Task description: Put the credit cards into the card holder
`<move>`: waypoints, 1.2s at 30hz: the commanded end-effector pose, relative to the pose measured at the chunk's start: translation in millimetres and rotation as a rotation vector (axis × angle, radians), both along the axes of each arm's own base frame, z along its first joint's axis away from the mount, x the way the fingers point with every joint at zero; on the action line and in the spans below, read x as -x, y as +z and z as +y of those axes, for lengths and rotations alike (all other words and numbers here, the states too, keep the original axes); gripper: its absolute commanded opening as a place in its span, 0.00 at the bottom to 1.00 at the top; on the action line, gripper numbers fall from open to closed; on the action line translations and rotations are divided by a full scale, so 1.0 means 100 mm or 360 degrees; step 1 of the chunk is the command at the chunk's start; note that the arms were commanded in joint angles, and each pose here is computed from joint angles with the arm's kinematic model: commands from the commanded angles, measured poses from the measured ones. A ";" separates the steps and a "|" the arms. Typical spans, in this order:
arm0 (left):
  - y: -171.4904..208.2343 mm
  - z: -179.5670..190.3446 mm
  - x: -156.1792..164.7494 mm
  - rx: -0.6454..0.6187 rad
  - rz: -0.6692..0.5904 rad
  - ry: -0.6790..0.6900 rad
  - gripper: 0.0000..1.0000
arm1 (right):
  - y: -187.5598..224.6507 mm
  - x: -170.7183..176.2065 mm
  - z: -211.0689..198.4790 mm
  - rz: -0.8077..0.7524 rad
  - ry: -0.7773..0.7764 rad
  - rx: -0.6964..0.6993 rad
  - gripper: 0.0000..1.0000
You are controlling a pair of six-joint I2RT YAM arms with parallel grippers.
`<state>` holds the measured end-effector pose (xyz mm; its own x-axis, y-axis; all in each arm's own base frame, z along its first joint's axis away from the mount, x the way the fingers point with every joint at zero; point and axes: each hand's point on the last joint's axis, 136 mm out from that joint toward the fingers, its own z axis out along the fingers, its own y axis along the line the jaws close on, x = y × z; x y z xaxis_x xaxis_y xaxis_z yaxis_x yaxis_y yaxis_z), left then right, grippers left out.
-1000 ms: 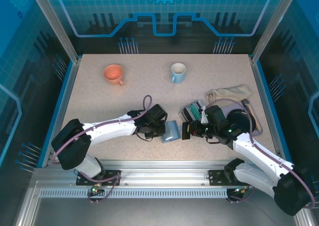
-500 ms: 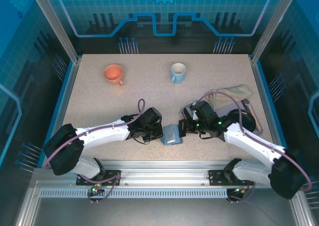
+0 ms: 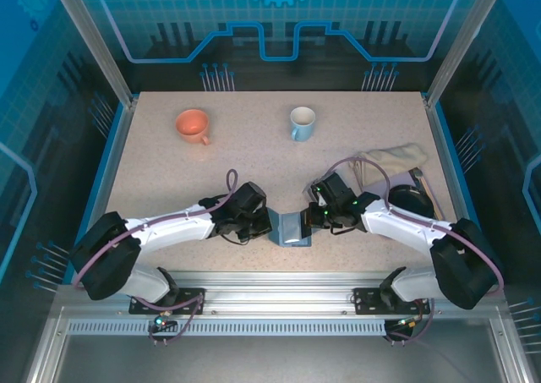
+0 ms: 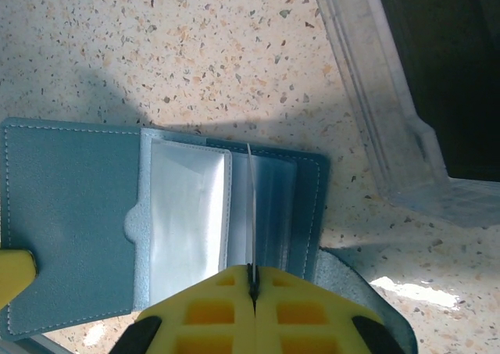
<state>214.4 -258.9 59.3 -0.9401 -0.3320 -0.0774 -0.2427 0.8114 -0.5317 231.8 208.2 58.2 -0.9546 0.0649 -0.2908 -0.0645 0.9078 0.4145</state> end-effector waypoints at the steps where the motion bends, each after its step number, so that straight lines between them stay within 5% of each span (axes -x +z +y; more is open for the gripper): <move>1: -0.06 0.12 0.06 -0.0052 0.0028 -0.0001 0.01 | 0.08 -0.04 0.00 -0.0028 -0.0002 0.0026 0.01; 26: -0.30 0.18 0.11 -0.0158 0.0095 -0.0026 0.01 | 0.06 0.00 0.11 0.0033 -0.0103 -0.0166 0.01; 36: -0.38 0.24 0.15 -0.0181 0.0114 -0.0011 0.01 | 0.18 0.01 -0.08 -0.0037 -0.0126 -0.0039 0.01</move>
